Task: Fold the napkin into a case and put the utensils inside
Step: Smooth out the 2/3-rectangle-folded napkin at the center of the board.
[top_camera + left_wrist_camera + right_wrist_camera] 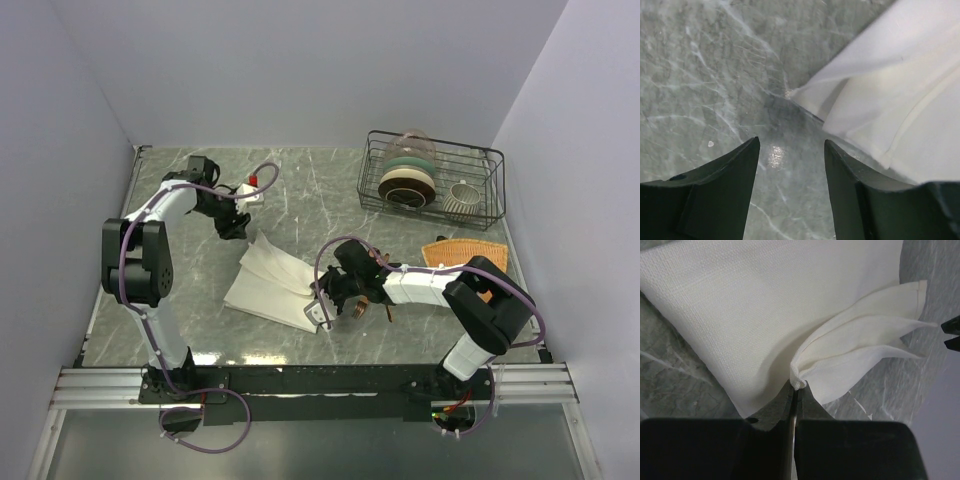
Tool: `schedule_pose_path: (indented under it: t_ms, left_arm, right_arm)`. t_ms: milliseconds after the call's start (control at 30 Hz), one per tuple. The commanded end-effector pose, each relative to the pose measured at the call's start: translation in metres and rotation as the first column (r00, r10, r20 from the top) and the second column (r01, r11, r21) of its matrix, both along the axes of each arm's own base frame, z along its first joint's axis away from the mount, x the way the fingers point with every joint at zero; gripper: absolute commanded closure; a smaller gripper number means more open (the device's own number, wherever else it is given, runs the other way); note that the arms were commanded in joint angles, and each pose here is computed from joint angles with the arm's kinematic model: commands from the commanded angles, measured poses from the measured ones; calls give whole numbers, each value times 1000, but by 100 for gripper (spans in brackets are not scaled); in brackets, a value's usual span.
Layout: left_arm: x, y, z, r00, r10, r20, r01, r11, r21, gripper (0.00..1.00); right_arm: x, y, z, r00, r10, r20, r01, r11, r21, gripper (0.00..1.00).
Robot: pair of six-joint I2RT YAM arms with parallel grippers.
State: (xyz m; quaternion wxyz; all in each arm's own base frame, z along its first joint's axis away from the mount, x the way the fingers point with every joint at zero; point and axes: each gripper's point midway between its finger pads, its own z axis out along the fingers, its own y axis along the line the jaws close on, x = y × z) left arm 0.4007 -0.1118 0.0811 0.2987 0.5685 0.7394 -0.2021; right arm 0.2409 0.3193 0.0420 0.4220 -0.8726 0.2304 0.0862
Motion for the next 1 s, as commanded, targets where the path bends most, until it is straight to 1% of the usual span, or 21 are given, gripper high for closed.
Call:
schedule_pose_path:
  t_ms: [0,67,200,400,667,700,800,833,933,967]
  left_arm:
    - [3,-5,17,963,-231,139,227,973,49,40]
    - [6,-8,13,953,-264,149,258,964,61,39]
    - [15,-17,14,940,-284,188,276,959,69,39]
    - [19,-31,7,926,-334,178,327,943,68,38]
    - [10,-50,-4,902,-408,142,403,913,64,44]
    - [7,-52,-5,896,-421,142,416,907,66,46]
    - [-4,-52,-12,881,-461,108,455,887,77,57]
    - [-9,-51,-16,878,-471,84,465,881,80,68]
    - [-20,-46,-21,878,-475,52,470,878,85,82]
    - [-21,-43,-21,882,-469,53,463,882,89,83]
  right_arm:
    - [4,15,21,999,24,39,-27,997,69,100]
    - [6,15,21,999,19,39,-21,997,72,100]
    - [5,15,21,999,22,39,-25,997,73,100]
    - [6,14,19,999,20,36,-22,997,70,100]
    - [8,12,18,999,12,34,-15,998,65,100]
    - [8,12,18,999,14,34,-16,998,65,100]
    - [11,12,20,999,4,31,-6,998,67,100]
    - [11,12,21,1000,5,28,-7,998,69,100]
    - [13,13,25,999,3,33,-6,997,75,100]
    - [13,13,27,999,3,37,-6,997,78,100]
